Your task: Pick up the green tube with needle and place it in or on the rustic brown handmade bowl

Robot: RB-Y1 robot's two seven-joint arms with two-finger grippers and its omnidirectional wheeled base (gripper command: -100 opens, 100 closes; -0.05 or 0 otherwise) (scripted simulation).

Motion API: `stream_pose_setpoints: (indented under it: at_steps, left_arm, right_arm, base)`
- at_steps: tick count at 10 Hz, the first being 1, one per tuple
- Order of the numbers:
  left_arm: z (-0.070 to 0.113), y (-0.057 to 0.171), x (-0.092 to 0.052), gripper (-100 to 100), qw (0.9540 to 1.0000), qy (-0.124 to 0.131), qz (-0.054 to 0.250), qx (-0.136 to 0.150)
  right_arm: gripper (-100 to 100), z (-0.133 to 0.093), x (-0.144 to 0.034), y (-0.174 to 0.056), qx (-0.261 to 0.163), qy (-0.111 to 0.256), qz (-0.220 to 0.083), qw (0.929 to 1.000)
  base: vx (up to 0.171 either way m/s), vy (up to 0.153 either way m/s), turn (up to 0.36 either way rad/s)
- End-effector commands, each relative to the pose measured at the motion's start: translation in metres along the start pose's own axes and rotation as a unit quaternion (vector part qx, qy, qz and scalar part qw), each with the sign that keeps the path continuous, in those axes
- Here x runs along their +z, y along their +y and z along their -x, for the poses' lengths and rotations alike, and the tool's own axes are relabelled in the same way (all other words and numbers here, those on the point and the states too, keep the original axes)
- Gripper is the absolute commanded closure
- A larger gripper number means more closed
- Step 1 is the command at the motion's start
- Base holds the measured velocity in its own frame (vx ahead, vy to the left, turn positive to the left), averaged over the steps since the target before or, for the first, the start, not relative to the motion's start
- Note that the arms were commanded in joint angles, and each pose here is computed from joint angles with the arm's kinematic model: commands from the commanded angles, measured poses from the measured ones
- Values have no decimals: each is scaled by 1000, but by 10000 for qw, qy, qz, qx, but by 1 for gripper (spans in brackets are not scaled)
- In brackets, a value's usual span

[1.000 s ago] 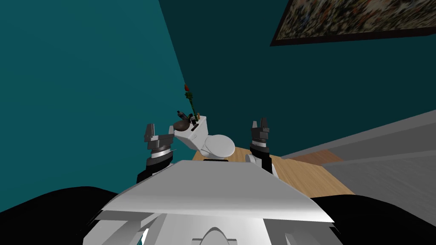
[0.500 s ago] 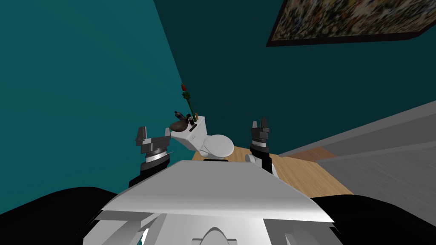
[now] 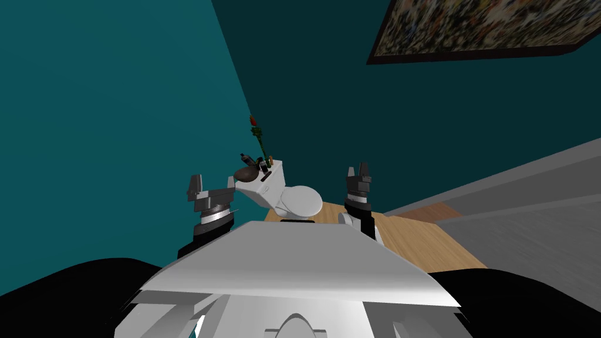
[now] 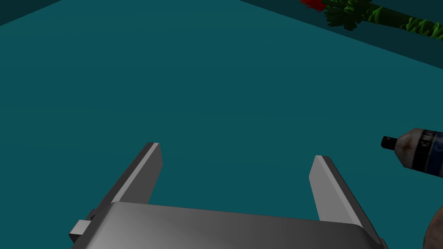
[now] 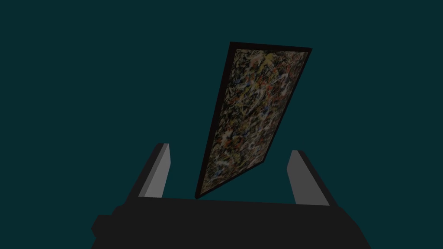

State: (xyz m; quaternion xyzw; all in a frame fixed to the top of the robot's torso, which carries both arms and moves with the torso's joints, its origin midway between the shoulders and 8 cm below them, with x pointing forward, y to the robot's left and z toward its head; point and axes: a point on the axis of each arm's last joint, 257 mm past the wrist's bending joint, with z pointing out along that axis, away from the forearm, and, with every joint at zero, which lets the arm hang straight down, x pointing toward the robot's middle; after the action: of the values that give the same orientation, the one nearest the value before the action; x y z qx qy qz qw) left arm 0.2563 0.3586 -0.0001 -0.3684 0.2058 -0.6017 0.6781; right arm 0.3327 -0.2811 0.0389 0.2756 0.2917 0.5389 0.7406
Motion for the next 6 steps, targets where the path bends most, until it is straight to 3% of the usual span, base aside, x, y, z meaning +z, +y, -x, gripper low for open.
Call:
stream_pose_setpoints:
  at_steps: [1,6]
  left_arm:
    - [0,0,0,-100,10000,0,0,0]
    - [34,-10,-16,-100,9975,-681,54,-156]
  right_arm:
    - [0,0,0,0,0,0,0,10000]
    - [0,0,0,0,1,0,0,10000]
  base:
    - [-1,-7,20]
    - [3,-32,-148]
